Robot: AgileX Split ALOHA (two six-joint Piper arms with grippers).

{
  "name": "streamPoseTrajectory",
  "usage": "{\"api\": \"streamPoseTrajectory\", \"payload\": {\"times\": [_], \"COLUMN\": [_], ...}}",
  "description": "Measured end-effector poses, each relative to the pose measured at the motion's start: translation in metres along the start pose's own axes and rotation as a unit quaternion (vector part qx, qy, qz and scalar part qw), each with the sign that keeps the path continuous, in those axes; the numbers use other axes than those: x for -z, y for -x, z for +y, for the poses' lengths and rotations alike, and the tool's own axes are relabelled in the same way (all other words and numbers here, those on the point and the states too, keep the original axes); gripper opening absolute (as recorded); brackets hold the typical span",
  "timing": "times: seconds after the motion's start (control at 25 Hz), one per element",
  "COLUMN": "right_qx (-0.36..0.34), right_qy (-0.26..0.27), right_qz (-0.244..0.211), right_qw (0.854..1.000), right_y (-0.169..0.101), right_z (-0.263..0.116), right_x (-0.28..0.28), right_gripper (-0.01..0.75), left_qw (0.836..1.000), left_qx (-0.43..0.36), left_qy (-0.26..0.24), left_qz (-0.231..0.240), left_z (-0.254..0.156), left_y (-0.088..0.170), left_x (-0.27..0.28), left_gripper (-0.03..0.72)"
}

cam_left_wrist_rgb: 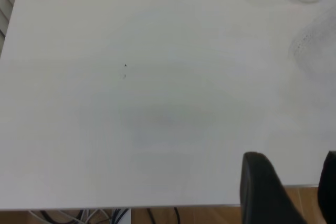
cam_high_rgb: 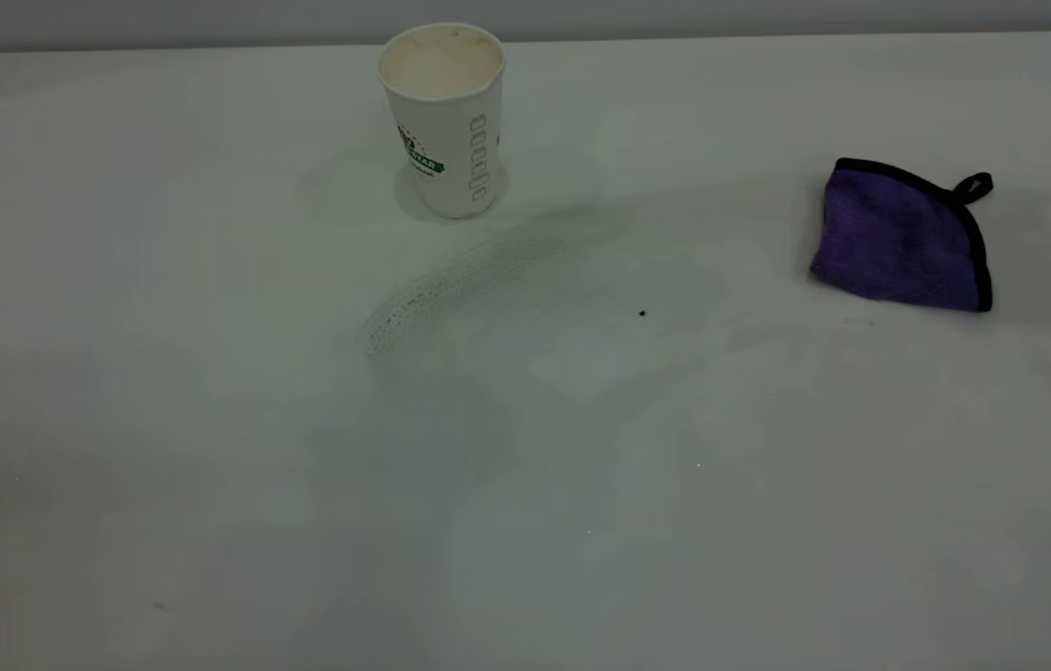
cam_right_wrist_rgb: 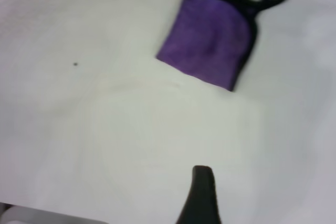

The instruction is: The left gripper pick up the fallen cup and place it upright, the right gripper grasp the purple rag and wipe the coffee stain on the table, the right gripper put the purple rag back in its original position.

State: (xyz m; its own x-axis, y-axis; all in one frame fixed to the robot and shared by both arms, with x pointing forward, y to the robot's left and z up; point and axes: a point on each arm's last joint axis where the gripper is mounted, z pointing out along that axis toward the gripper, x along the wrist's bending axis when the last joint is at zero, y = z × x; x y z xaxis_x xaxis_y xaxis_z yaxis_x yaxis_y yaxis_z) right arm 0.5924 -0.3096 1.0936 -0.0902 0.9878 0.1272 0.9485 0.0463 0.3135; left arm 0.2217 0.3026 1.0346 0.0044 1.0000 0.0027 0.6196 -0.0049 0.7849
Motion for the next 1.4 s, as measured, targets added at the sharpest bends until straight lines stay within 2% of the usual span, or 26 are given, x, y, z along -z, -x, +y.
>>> {"api": "streamPoseTrajectory", "payload": {"times": [0.28,0.68,0.8,1.08,1.4], "right_qx": [0.012,0.032,0.037,0.069,0.051], "right_qy": [0.028,0.002,0.009,0.112,0.224], "right_qz": [-0.022,-0.013,-0.018,-0.034,-0.047], "right_qw": [0.999,0.999,0.999,0.991,0.972], "right_y": [-0.015,-0.030,-0.032,-0.041,-0.042], "right_z": [-0.075,-0.198,-0.229,-0.292,-0.328], "right_x": [0.055,0.047,0.043,0.044,0.043], "right_gripper": [0.726,0.711,0.706,0.679,0.651], "left_qw": [1.000,1.000,1.000,1.000,1.000], "left_qx": [0.000,0.000,0.000,0.000,0.000], "left_qy": [0.000,0.000,0.000,0.000,0.000], "left_qz": [0.000,0.000,0.000,0.000,0.000], "left_z": [0.000,0.000,0.000,0.000,0.000], "left_y": [0.000,0.000,0.000,0.000,0.000], "left_x": [0.000,0.000,0.000,0.000,0.000], "left_gripper": [0.329,0.329,0.329,0.329,0.329]}}
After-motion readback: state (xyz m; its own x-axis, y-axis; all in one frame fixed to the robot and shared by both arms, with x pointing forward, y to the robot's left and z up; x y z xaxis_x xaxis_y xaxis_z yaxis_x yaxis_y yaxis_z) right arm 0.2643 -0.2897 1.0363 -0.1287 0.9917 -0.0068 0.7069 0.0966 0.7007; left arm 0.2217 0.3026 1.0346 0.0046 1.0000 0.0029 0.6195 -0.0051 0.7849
